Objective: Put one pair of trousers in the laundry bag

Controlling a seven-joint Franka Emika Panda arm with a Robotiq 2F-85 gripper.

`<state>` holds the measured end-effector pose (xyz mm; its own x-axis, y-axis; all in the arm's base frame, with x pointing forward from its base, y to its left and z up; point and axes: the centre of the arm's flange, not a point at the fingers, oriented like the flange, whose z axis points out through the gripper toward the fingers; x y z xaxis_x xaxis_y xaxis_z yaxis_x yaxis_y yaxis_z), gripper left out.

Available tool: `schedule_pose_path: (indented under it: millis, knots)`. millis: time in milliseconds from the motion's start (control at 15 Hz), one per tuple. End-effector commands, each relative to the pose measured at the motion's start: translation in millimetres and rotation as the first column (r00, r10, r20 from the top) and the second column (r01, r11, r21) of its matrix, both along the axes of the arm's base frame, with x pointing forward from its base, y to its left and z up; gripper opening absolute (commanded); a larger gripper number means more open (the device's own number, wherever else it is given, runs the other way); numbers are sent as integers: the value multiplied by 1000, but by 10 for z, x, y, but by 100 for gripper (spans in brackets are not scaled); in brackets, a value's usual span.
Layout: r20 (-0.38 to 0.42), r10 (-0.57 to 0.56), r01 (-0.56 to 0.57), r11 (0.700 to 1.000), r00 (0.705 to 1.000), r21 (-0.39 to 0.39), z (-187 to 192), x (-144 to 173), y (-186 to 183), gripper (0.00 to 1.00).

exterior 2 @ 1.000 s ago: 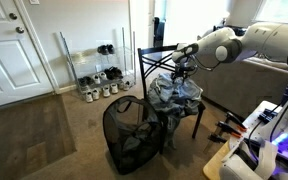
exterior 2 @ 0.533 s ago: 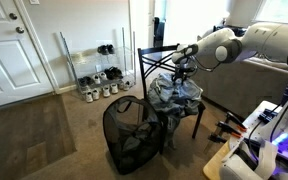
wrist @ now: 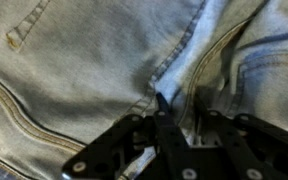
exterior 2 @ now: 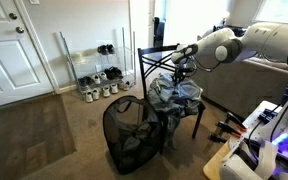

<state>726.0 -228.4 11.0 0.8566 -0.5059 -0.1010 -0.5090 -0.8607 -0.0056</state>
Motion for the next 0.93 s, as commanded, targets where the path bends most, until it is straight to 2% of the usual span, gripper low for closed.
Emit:
schedule_pose_path:
  millis: [0,333,600,867]
  knots:
    - [11,-15,15,1000,1000,14,-170,162,-86,2]
    - [34,-23,23,1000,999,-4,58,34,-87,4]
    - [65,32,-33,999,997,12,399,-73,-101,4]
    - [93,82,-81,997,992,-14,718,-82,-129,4]
